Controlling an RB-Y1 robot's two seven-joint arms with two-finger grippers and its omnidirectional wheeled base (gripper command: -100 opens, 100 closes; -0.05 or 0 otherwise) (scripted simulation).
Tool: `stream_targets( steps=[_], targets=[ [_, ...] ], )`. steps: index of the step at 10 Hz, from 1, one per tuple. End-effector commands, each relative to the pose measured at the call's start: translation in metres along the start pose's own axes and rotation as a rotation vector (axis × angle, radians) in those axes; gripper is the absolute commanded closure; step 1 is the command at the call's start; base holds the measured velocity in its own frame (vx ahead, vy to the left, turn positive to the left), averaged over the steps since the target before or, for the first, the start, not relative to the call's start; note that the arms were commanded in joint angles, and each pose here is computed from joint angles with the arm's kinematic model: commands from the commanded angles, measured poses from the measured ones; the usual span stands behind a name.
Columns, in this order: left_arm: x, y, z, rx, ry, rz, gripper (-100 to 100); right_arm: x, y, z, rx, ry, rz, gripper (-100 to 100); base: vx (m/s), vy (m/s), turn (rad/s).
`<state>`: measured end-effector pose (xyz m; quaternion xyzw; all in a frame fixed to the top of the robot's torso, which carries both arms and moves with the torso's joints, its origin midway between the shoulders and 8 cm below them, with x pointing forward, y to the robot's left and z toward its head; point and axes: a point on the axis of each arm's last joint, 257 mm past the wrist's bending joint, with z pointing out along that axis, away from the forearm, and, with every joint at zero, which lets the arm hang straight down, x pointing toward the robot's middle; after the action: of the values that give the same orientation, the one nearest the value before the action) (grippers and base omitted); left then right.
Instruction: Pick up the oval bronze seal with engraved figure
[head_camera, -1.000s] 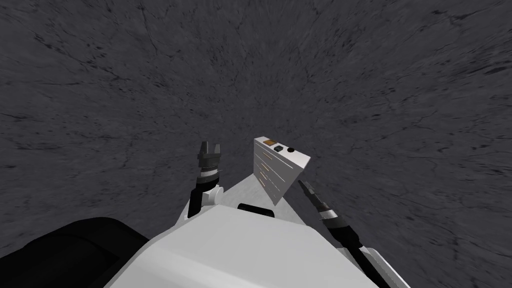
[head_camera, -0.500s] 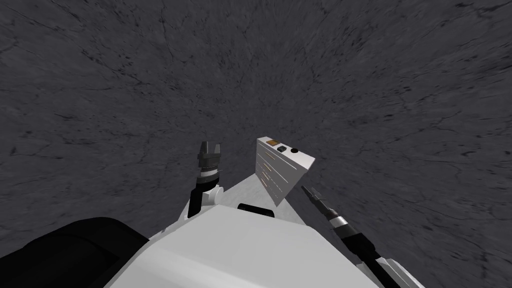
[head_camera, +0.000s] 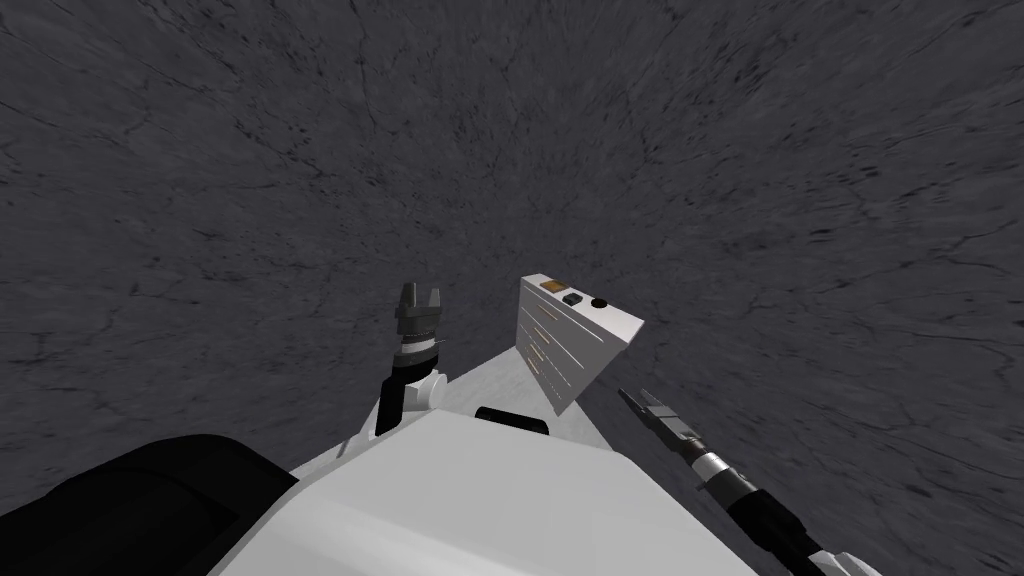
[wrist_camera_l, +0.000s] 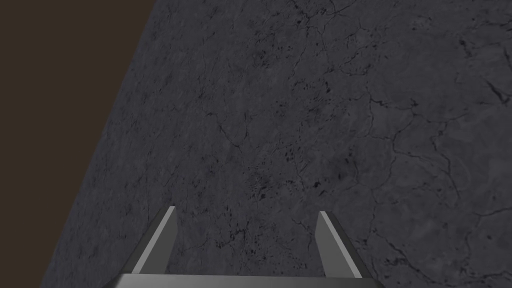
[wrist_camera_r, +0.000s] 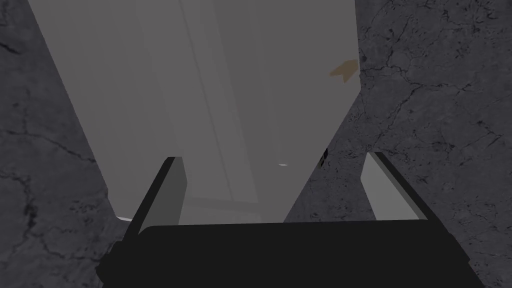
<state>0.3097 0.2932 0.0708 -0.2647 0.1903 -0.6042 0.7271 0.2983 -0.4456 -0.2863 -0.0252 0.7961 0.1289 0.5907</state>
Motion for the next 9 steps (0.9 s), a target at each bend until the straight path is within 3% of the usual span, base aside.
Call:
stream_targets(
  steps=[1, 2, 3, 5, 6, 7, 8, 9],
  targets=[
    [0.0, 0.0, 0.0, 0.0, 0.0, 0.0, 0, 0.009, -0.022, -0.012, 0.026, 0.061, -0.06, -100, -0.023, 0.036, 0.097],
    [0.0, 0.0, 0.0, 0.0, 0.0, 0.0, 0, 0.006, -0.024, -0.012, 0.019, 0.072, -0.079, -100, -0.007, 0.013, -0.013],
    [0.0, 0.0, 0.0, 0.0, 0.0, 0.0, 0, 0.017, -0.045, -0.029, 0.042, 0.132, -0.152, -100, -0.006, 0.031, 0.203],
    [0.0, 0.0, 0.0, 0.0, 0.0, 0.0, 0, 0.014, -0.056, -0.033, 0.044, 0.161, -0.183, -100, -0.005, 0.018, 0.031],
    [0.0, 0.0, 0.0, 0.0, 0.0, 0.0, 0, 0.022, -0.079, -0.052, 0.063, 0.225, -0.259, -100, -0.004, 0.034, 0.162],
    [0.0, 0.0, 0.0, 0.0, 0.0, 0.0, 0, 0.018, -0.088, -0.055, 0.066, 0.248, -0.285, -100, -0.007, 0.027, 0.117],
    [0.0, 0.0, 0.0, 0.0, 0.0, 0.0, 0, 0.023, -0.106, -0.074, 0.076, 0.305, -0.353, -100, -0.003, 0.032, 0.198],
    [0.0, 0.0, 0.0, 0.0, 0.0, 0.0, 0, 0.02, -0.117, -0.079, 0.086, 0.328, -0.374, -100, 0.001, 0.021, 0.086]
  ],
)
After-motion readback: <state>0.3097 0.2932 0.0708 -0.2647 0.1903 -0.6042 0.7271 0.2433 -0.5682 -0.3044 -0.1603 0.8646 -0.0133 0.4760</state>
